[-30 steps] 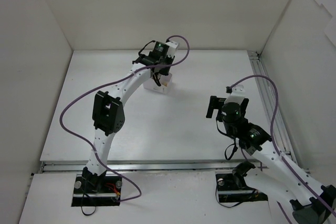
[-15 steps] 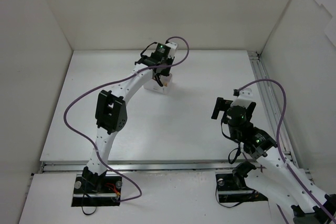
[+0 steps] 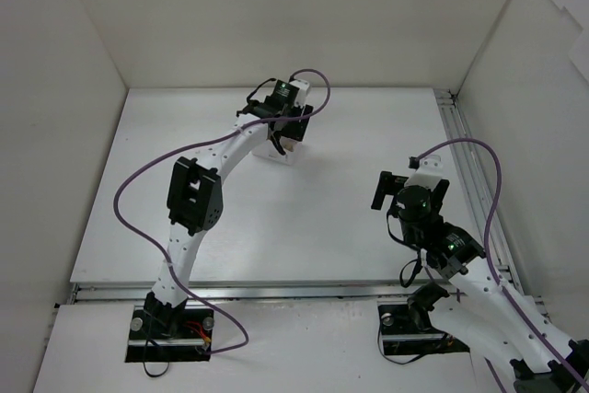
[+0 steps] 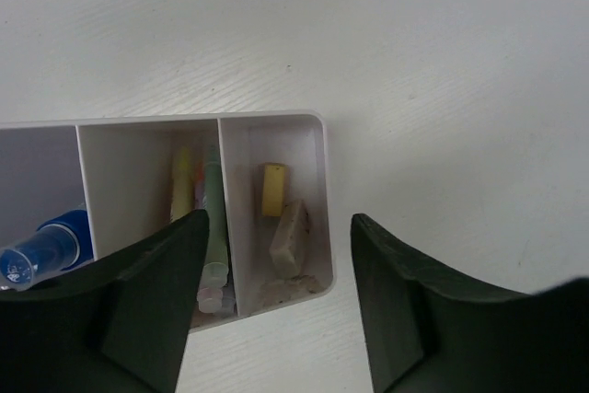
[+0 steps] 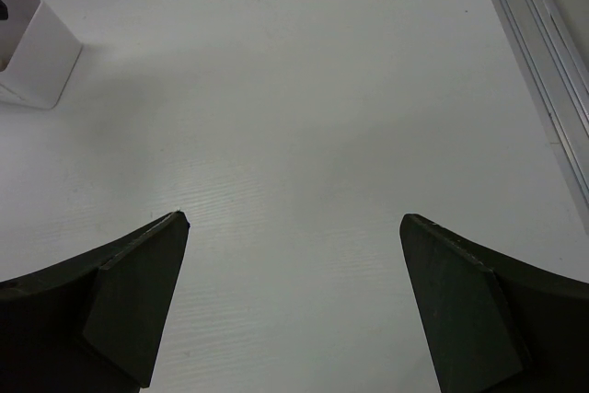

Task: Sort the stationery into containers
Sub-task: Place the stationery in the storage box, then reset both arms

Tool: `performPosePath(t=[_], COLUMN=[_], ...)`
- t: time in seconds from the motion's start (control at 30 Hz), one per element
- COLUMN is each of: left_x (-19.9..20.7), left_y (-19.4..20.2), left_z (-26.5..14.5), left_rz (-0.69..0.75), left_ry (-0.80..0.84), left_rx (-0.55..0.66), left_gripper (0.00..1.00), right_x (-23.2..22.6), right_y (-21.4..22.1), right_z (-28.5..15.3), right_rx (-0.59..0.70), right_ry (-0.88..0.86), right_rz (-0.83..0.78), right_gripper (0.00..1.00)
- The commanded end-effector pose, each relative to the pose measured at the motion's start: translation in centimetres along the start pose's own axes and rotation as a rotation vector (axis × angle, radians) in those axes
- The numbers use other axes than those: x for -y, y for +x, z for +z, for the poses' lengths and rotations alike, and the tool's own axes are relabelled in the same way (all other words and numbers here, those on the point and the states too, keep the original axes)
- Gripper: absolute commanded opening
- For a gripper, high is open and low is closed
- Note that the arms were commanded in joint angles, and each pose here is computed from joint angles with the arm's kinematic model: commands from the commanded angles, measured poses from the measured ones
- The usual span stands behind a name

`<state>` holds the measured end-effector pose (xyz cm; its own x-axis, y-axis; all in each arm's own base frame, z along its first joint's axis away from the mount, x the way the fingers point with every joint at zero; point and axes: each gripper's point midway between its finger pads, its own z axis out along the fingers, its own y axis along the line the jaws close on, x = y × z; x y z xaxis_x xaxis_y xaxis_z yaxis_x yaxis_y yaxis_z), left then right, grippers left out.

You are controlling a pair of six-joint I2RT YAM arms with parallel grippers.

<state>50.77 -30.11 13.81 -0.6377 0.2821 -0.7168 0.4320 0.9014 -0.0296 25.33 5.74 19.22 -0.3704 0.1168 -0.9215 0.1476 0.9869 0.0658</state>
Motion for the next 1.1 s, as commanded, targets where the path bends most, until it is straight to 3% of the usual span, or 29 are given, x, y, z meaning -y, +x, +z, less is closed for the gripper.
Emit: performPosePath(t=[0.0, 0.23, 0.37, 0.43, 0.47, 0.5, 0.53, 0.6, 0.67, 0.8, 0.9, 1.07], left_x=[0.6, 2.7, 3.2, 2.6, 1.4, 0.6, -1.7, -4.1, -6.9, -8.8, -9.6, -10.8], left_y=[-5.9, -8.9, -8.8, -6.0, -5.2, -1.5, -1.1, 3.8, 6.9, 15.1, 17.5, 16.7], left_z=[-5.8, -12.7, -20.7, -23.6, -24.7, -23.3, -26.4, -25.9, -28.3, -27.7, -28.7, -31.1], left_rz=[-0.007, 0.033, 0.044, 0.014, -0.056, -0.083, -0.154, -0.281, -0.376, -0.522, -0.556, -0.589], left_ry=[0.038, 0.095, 0.071, 0.039, -0.008, -0.043, -0.135, -0.235, -0.349, -0.443, -0.482, -0.529], left_rx=[0.166, 0.276, 0.419, 0.447, 0.467, 0.402, 0.468, 0.417, 0.435, 0.339, 0.337, 0.404], left_gripper=[0.63, 0.83, 0.9, 0.99, 1.0, 1.0, 1.0, 1.0, 1.0, 1.0, 1.0, 1.0], right_x=[0.1, -0.2, -0.5, -0.5, -0.5, -0.3, -0.1, 0.1, 0.2, 0.4, 1.2, 1.3], right_y=[-2.2, -2.7, -2.8, -2.7, -2.8, -2.7, -2.5, -2.2, -1.8, -2.0, -1.5, -1.3], right_z=[-0.4, -0.7, -1.0, -0.9, -1.0, -1.0, -0.9, -0.8, -0.7, -0.5, -0.1, -0.1], right_rx=[0.056, 0.063, 0.065, 0.061, 0.065, 0.068, 0.067, 0.064, 0.06, 0.065, 0.065, 0.066], right_ry=[0.01, -0.016, -0.035, -0.037, -0.036, -0.027, -0.017, -0.003, 0.004, 0.031, 0.087, 0.094], right_rz=[0.047, 0.055, 0.063, 0.064, 0.078, 0.082, 0.085, 0.09, 0.095, 0.106, 0.104, 0.112], right_gripper=[0.98, 0.98, 0.98, 0.98, 0.98, 0.98, 0.98, 0.98, 0.98, 0.98, 0.98, 0.98])
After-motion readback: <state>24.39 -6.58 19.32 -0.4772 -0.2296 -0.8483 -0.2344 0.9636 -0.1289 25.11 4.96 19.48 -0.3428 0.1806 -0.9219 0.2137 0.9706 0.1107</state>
